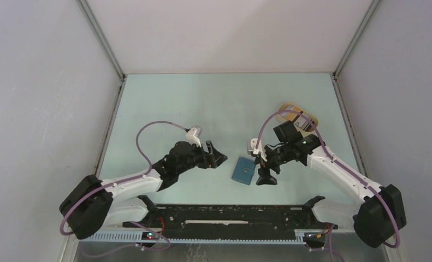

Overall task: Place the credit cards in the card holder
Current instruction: Move the card holder to the center of the board, then open the card holder at the center of the board.

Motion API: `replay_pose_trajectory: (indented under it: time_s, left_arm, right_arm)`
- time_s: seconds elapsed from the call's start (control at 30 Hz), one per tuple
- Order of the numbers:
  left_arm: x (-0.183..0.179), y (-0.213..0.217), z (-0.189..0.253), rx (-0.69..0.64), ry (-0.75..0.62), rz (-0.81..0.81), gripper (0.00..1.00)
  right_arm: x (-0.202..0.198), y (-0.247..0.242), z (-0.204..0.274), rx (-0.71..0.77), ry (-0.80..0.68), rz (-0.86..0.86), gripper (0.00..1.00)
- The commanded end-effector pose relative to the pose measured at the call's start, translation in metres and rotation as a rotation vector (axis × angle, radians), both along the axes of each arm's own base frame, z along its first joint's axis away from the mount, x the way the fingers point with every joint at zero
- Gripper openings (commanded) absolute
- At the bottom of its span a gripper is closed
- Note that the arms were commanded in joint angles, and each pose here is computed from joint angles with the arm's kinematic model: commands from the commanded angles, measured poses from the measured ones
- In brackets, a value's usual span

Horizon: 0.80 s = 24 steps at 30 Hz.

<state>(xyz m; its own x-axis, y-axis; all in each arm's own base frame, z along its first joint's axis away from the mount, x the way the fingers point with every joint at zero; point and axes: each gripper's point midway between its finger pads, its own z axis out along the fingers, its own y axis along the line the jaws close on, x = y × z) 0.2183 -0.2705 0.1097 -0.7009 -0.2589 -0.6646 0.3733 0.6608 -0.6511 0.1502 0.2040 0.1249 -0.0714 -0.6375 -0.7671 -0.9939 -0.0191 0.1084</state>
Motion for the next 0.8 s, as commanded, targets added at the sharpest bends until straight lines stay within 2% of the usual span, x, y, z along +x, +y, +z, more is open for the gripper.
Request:
replay_pose_trajectory:
  time_s: [0.0,0.53,0.77]
  left_arm:
    - [0.003,-0.006,-0.003,-0.049,0.001,0.027,0.82]
    - [0.003,-0.010,-0.029,-0.038,0.060,0.046,0.77]
    - [0.003,-0.008,-0.039,-0.017,0.077,0.057,0.76]
  right_arm:
    - [0.007,0.006,-0.004,0.000,-0.025,-0.005,0.94]
    - [0.001,0.017,-0.018,-0.054,-0.092,0.074,0.89]
    - [0.007,0.024,-0.030,-0.102,-0.074,0.035,0.85]
